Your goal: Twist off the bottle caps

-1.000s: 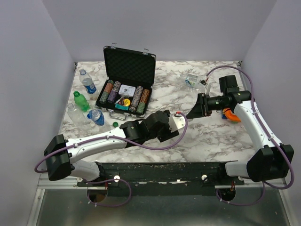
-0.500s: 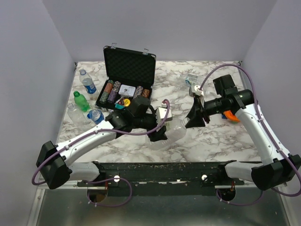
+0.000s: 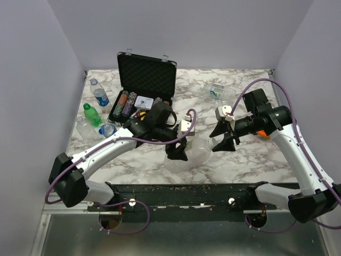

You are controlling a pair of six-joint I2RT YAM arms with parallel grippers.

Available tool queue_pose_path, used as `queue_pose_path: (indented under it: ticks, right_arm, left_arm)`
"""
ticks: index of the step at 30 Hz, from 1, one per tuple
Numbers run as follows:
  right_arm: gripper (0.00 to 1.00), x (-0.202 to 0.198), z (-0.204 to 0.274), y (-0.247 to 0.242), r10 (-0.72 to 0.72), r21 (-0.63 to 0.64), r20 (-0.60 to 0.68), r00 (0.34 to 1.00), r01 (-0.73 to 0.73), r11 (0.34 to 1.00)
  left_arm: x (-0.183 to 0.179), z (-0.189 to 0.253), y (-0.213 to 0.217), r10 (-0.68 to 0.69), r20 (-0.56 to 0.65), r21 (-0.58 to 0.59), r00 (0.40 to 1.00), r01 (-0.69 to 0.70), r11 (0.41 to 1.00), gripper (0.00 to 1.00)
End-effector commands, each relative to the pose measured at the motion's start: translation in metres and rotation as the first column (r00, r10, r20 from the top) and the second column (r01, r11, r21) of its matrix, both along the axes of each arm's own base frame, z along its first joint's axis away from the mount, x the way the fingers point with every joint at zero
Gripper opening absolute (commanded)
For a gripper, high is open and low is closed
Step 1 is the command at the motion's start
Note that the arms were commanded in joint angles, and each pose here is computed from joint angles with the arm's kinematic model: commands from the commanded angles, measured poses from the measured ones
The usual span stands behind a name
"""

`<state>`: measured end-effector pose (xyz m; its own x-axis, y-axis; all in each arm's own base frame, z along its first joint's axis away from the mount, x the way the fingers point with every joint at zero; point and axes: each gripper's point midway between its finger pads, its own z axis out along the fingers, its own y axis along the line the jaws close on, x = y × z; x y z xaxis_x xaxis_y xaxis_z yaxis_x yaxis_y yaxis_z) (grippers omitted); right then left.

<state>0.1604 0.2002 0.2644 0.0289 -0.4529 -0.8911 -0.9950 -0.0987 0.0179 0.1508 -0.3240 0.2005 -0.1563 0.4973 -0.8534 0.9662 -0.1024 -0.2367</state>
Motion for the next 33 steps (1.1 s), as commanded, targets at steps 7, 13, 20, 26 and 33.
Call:
queue_pose_path:
  ticks: [7, 13, 20, 26, 33]
  right_arm:
    - [0.93, 0.011, 0.048, 0.004, -0.237, 0.021, -0.138, 0.962, 0.242, 0.97]
    - [0.99, 0.038, 0.055, -0.004, -0.512, -0.022, -0.271, 0.815, 0.527, 0.85]
    - [1.0, 0.041, 0.033, -0.011, -0.567, -0.02, -0.341, 0.75, 0.597, 0.802]
    - [1.0, 0.029, 0.027, -0.011, -0.466, 0.035, -0.383, 0.797, 0.517, 0.855]
    - [1.0, 0.037, 0.014, -0.011, -0.469, 0.014, -0.446, 0.763, 0.53, 0.848]
  left_arm:
    - [0.032, -0.002, 0.019, 0.24, 0.333, 0.005, 0.912, -0.256, 0.967, 0.0]
    - [0.032, -0.003, 0.022, 0.373, 0.439, -0.026, 0.817, -0.403, 0.915, 0.0]
    - [0.04, 0.0, 0.026, 0.53, 0.498, -0.091, 0.687, -0.566, 0.819, 0.0]
    - [0.04, 0.0, 0.022, 0.575, 0.521, -0.132, 0.631, -0.606, 0.785, 0.0]
    - [0.046, 0.01, 0.02, 0.614, 0.562, -0.183, 0.554, -0.641, 0.745, 0.0]
